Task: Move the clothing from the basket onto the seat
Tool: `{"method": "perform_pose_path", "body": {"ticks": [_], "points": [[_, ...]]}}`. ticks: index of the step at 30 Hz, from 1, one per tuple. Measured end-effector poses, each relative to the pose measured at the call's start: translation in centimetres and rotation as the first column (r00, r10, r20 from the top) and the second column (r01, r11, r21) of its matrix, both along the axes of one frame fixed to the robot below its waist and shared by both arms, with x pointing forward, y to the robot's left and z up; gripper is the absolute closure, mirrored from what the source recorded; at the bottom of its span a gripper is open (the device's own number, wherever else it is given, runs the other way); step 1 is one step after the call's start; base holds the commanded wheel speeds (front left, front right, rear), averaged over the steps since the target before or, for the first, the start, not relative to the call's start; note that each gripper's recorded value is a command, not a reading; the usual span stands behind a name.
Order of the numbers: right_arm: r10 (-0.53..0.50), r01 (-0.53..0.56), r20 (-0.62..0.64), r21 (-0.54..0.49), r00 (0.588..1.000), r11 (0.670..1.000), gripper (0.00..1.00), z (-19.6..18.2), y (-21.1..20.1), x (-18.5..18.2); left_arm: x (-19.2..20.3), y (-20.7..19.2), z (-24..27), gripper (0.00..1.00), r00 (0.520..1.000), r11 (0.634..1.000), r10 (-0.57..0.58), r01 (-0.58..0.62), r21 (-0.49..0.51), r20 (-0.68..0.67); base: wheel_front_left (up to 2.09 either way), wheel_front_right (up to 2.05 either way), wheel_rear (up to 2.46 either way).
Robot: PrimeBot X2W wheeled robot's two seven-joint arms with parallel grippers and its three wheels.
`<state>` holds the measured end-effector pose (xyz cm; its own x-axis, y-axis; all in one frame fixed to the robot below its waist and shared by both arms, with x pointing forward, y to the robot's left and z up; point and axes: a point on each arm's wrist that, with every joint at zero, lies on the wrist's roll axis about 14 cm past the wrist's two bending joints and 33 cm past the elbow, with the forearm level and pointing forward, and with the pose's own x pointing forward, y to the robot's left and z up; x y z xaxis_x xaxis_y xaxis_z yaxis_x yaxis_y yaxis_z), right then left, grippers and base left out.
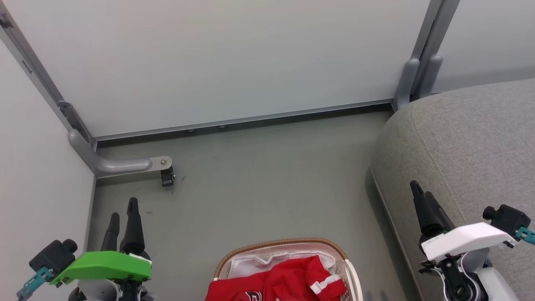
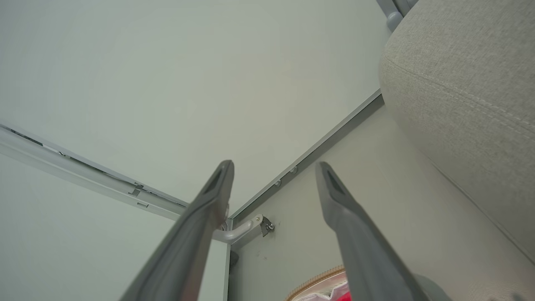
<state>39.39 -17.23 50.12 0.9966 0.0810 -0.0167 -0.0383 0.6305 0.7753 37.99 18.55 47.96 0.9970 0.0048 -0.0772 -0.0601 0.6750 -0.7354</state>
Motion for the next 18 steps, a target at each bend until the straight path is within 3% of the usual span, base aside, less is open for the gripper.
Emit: {"method": "perform_pose_path", "body": {"ticks": [18], "points": [[0.036,-0.026,0.039,-0.235,0.999,0.972,0.00,0.09,0.68,0.07,-0.01,-0.90,0.33,0.00,0.998,0.973,-0.049,0.041,0.229,0.027,0.00,0.00,0.00]]}}
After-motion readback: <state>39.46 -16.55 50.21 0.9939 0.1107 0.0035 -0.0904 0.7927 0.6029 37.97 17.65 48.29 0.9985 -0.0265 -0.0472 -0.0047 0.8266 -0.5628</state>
